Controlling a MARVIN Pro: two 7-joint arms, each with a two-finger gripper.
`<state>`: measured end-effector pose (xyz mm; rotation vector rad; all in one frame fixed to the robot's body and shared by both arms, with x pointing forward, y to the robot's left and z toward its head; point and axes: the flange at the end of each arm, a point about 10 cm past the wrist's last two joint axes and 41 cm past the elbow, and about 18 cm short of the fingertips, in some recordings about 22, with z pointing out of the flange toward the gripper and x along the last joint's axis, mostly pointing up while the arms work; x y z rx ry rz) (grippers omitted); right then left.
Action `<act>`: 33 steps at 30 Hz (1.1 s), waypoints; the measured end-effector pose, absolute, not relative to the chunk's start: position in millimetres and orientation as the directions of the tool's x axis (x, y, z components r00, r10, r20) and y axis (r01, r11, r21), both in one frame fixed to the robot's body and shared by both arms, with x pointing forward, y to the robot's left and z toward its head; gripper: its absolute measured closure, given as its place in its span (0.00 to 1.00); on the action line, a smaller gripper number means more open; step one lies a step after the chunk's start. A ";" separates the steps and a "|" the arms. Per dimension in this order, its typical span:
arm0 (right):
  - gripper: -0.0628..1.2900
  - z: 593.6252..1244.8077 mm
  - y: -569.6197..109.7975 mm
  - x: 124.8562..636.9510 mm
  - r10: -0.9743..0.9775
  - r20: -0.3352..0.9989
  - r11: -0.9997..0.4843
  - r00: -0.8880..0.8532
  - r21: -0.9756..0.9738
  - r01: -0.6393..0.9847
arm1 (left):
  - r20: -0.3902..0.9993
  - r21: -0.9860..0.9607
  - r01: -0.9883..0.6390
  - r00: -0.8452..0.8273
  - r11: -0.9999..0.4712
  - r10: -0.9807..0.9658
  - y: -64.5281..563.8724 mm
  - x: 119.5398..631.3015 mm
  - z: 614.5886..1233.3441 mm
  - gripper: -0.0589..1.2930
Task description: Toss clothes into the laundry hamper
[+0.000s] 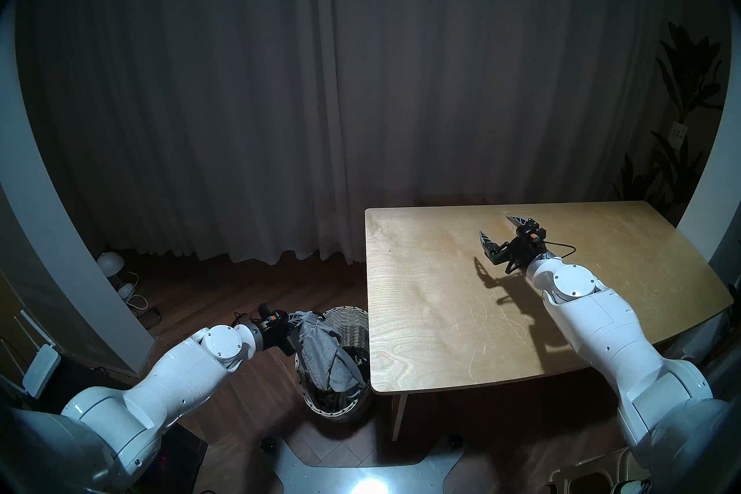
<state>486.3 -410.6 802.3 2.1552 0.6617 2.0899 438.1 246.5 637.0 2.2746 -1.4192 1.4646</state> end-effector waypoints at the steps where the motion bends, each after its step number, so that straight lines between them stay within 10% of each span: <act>1: 0.03 801.9 -410.9 485.8 0.347 0.938 -0.905 -0.015 0.339 0.256 | 0.740 -0.392 -0.740 0.099 -0.547 -0.665 246.0 440.3 638.6 0.98; 33: 0.03 782.9 -425.6 463.7 0.331 0.943 -0.909 0.035 0.309 0.279 | 0.332 -0.447 -0.894 -0.127 -0.037 -0.935 195.4 487.3 652.7 0.98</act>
